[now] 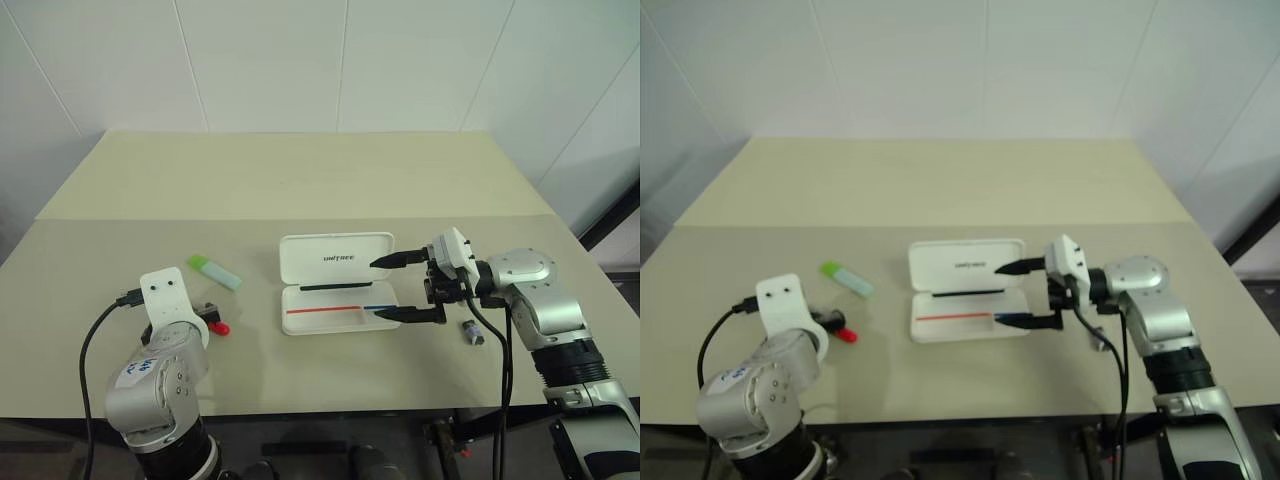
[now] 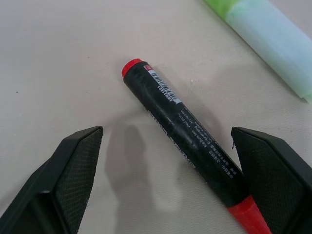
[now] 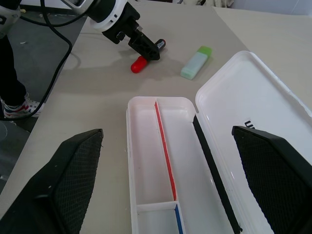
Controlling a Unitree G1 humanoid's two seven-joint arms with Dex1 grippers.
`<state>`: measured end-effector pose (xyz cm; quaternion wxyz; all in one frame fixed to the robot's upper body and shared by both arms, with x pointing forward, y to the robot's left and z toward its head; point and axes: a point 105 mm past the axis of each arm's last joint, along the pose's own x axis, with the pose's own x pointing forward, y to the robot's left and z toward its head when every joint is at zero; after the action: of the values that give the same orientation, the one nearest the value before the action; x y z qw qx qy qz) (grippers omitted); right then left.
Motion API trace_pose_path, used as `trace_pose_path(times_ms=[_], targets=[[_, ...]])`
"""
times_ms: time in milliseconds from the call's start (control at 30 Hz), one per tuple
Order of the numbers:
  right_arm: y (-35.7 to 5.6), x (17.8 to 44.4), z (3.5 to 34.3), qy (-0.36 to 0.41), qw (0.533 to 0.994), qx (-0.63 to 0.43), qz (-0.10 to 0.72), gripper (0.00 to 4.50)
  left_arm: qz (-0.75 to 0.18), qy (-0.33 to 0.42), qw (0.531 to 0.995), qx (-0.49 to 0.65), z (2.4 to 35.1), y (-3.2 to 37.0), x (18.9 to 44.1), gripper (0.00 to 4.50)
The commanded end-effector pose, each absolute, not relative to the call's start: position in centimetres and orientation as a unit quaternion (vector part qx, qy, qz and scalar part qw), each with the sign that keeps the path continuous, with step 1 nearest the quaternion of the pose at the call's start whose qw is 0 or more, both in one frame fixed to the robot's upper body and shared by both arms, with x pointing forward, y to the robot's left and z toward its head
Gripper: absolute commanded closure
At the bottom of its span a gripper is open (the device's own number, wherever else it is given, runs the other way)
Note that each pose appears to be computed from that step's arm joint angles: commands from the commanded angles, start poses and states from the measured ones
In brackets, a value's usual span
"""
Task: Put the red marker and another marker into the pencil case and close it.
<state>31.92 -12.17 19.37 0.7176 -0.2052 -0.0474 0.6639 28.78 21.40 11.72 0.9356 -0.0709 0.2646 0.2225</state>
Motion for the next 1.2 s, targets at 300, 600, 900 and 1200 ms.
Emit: trace_pose_path(times_ms=[300,600,900,1200], targets=[[-12.5,31.9,21.0,-0.076,0.710,-0.226,0.662,0.00,0.232,0.292,0.920,-0.122,10.3,21.0,28.5,2.56],[-12.6,32.3,21.0,-0.083,0.711,-0.228,0.660,0.00,0.233,0.267,0.925,-0.136,10.9,21.5,29.0,3.89],[-13.1,32.9,20.6,-0.086,0.720,-0.231,0.649,0.00,0.208,0.113,0.949,-0.206,14.7,23.5,30.5,3.89],[-14.4,33.7,20.8,-0.084,0.739,-0.254,0.618,0.00,-0.038,-0.090,0.994,-0.040,23.6,20.7,32.3,3.89]])
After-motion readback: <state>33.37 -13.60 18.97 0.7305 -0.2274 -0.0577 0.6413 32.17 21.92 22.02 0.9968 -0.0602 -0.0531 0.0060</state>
